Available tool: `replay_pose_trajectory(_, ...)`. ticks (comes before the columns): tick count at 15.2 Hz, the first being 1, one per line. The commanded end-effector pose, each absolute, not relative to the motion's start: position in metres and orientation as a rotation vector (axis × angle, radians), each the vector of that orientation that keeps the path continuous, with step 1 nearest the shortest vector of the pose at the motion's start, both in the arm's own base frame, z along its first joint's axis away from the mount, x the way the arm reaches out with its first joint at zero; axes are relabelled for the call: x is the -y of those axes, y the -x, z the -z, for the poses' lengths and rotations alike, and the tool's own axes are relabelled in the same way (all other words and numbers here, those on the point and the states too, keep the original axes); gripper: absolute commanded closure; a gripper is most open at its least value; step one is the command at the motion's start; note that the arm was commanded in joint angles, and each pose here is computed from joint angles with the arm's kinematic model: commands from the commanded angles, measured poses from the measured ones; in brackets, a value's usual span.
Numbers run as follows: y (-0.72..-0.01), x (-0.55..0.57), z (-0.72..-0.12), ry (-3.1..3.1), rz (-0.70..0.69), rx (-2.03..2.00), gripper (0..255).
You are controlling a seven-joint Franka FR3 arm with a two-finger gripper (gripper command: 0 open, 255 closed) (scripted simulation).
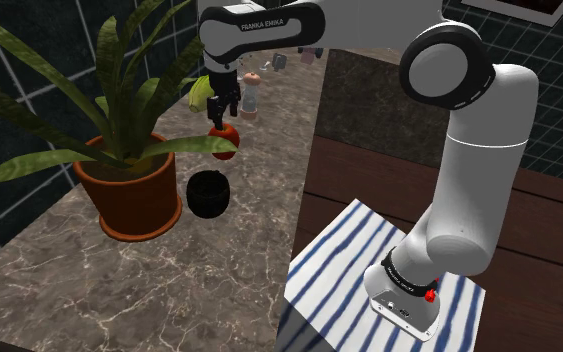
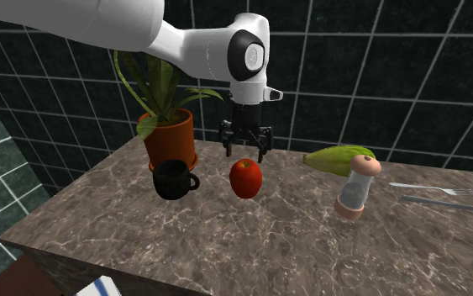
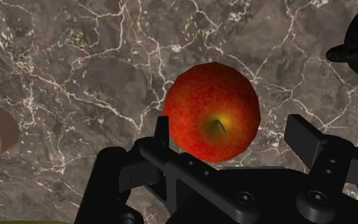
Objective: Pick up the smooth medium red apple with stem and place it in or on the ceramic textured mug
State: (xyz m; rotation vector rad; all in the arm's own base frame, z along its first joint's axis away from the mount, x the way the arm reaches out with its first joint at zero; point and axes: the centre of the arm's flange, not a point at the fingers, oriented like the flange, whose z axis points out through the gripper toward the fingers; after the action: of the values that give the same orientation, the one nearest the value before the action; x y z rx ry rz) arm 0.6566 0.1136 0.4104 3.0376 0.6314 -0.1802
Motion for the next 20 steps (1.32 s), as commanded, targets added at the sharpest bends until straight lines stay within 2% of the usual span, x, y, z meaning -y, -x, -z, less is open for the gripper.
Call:
replay_pose_trajectory(1, -0.657, -0.114, -0.410, -3.038, 0.180, -0.631, 0)
replay_pose_trajectory(2, -0.657, -0.114, -0.410, -3.038, 0.180, -0.631, 0)
replay_pose_trajectory(3, -0.657, -0.114, -0.410, -3.038, 0.180, -0.631, 255)
replay_pose_trajectory(12, -0.657, -0.114, -0.410, -3.038, 0.180, -0.631, 255)
replay_pose_trajectory(20, -0.657, -0.114, -0.453, -3.038, 0.180, -0.631, 255)
